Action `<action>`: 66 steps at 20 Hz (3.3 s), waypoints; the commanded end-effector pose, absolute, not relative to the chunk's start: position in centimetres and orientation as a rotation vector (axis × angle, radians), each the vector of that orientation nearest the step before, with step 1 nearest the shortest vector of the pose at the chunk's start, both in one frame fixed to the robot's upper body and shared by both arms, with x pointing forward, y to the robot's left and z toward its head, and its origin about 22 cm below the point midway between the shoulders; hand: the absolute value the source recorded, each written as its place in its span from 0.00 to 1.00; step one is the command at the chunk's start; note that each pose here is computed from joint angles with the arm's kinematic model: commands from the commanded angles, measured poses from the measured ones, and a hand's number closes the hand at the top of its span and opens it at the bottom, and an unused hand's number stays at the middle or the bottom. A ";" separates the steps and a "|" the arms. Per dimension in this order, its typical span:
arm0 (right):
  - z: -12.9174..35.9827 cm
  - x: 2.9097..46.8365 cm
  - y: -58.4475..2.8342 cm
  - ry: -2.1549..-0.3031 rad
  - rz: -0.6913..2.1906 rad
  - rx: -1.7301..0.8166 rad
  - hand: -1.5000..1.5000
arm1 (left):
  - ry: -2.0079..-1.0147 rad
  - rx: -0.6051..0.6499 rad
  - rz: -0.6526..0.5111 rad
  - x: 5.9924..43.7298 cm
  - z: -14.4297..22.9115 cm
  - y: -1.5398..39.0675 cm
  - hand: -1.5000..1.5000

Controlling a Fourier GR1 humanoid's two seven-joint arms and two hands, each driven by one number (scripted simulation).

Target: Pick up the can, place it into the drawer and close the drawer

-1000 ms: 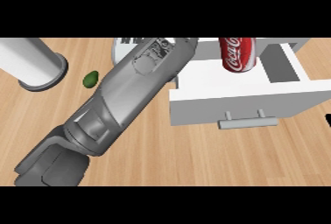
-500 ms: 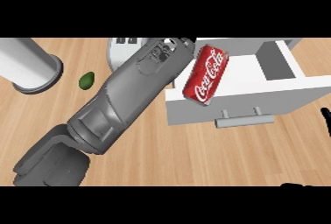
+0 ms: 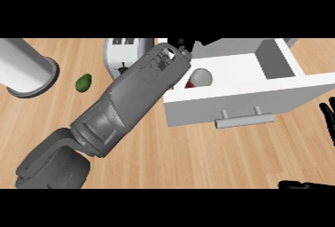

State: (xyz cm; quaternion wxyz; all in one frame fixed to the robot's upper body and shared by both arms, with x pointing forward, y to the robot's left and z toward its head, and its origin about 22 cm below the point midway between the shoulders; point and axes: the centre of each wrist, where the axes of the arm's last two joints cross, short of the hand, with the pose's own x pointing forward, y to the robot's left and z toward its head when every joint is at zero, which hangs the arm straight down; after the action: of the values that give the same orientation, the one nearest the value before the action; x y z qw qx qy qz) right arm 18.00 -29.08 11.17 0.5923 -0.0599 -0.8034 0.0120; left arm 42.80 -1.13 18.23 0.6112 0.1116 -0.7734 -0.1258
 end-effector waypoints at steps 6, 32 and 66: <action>10.9 17.8 -29.1 -1.868 0.058 -0.137 0.00 | -1.770 0.319 -0.262 43.2 16.9 -0.4 0.00; 14.8 19.2 -27.4 -2.032 0.507 -0.516 0.00 | -1.787 0.213 -0.057 42.3 17.9 -1.6 0.00; 0.0 32.3 -23.6 -1.642 0.944 -1.118 0.00 | -1.775 0.216 -0.043 41.8 23.0 6.2 0.00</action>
State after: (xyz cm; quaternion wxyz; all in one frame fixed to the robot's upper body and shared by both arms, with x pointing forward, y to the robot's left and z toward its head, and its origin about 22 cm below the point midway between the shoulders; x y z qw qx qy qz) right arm 31.50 -23.43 3.42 0.4317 -0.4481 -0.6896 0.3705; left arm 42.34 4.93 21.94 0.6233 0.1017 -0.7752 -0.0144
